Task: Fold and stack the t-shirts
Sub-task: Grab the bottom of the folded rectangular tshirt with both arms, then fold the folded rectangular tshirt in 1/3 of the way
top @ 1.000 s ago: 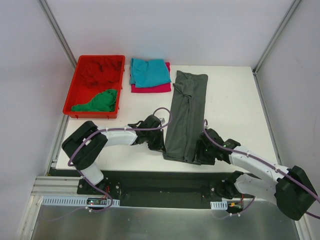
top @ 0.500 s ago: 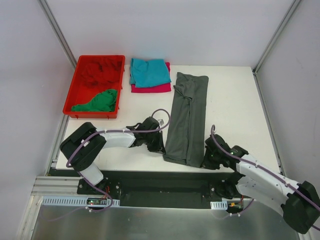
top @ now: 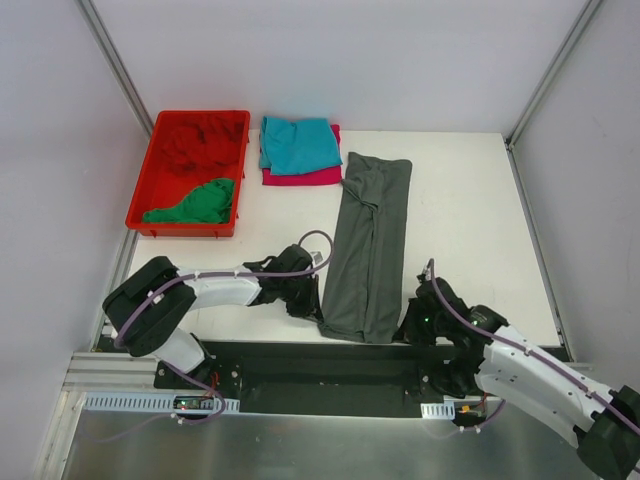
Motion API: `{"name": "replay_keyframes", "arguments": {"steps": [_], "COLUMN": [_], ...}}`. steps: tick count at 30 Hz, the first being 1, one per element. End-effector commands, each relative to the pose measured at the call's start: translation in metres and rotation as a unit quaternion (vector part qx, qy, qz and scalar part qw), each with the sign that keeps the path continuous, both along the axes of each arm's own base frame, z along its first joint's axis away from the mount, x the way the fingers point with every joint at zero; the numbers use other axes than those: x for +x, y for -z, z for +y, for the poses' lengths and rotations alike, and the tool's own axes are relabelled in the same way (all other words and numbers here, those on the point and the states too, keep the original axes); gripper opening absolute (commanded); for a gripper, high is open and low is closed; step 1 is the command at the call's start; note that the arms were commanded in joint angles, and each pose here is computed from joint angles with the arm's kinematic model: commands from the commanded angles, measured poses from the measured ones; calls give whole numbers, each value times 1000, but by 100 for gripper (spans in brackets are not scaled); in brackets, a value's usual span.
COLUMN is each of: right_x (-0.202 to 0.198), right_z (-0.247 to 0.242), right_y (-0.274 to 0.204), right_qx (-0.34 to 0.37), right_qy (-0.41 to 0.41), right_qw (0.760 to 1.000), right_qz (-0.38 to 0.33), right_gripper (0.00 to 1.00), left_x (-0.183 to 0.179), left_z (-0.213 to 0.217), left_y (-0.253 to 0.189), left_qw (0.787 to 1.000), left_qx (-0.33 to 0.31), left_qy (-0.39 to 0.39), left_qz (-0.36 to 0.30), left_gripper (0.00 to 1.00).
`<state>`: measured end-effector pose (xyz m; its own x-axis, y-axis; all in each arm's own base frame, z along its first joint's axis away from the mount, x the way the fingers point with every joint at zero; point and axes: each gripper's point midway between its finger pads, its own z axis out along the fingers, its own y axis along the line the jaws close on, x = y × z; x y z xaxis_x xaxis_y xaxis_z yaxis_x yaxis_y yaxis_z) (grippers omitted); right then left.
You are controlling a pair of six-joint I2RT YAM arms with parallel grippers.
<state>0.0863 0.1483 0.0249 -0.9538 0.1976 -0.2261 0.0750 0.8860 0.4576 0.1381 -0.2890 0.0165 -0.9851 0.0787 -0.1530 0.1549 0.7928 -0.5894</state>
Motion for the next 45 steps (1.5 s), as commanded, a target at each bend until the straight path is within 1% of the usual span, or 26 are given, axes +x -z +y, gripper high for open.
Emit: {"name": "replay_keyframes", "arguments": {"steps": [1,4,6,9,11,13,16,19,21,23,27,30,33,35,38,45], "right_x": [-11,-32,-40,-39,-35,-27,1,27,43,58,87,110,130,142,161,196], "right_z": [25,34,38,39,42,43,36,28,24,21,22,22,19,17,15,18], "right_y": [-21,-26,-31,-47,-58,-65,-69,-80,-90,-96,-108,-115,-122,-125,-130,-135], "right_qx": [58,86,100,110,125,124,83,45,29,15,5,-11,-28,-35,-33,-9], "right_qy": [-27,-57,-66,-71,-74,-70,-30,1,15,20,20,22,24,26,32,41], "right_qw": [998,994,993,991,989,988,991,988,985,982,979,975,972,970,968,968], "right_qz": [-6,20,24,-8,-30,-53,-103,-147,-171,-190,-204,-220,-232,-237,-246,-248], "right_gripper": [1,1,1,1,1,1,1,1,1,1,1,1,1,1,1,1], "left_x": [-32,-47,-51,-50,-45,-36,-17,9,26,40,70,92,110,122,141,172], "left_z": [18,28,32,31,27,17,6,-2,-7,-14,-26,-32,-40,-41,-43,-53], "left_y": [2,-5,-11,-22,-31,-45,-58,-69,-76,-88,-106,-110,-118,-120,-126,-125], "left_qw": [999,999,999,999,999,999,999,998,997,996,994,993,992,992,990,990], "left_qx": [14,3,-5,-22,-32,-48,-46,-48,-55,-65,-79,-86,-105,-108,-114,-125], "left_qy": [9,5,3,2,2,8,-2,-28,-37,-34,-35,-39,-18,-20,-22,-15], "left_qz": [38,47,42,25,13,-6,-25,-27,-28,-48,-67,-66,-65,-67,-74,-57], "left_gripper": [0,0,0,0,0,0,0,0,0,0,0,0,0,0,0,0]}}
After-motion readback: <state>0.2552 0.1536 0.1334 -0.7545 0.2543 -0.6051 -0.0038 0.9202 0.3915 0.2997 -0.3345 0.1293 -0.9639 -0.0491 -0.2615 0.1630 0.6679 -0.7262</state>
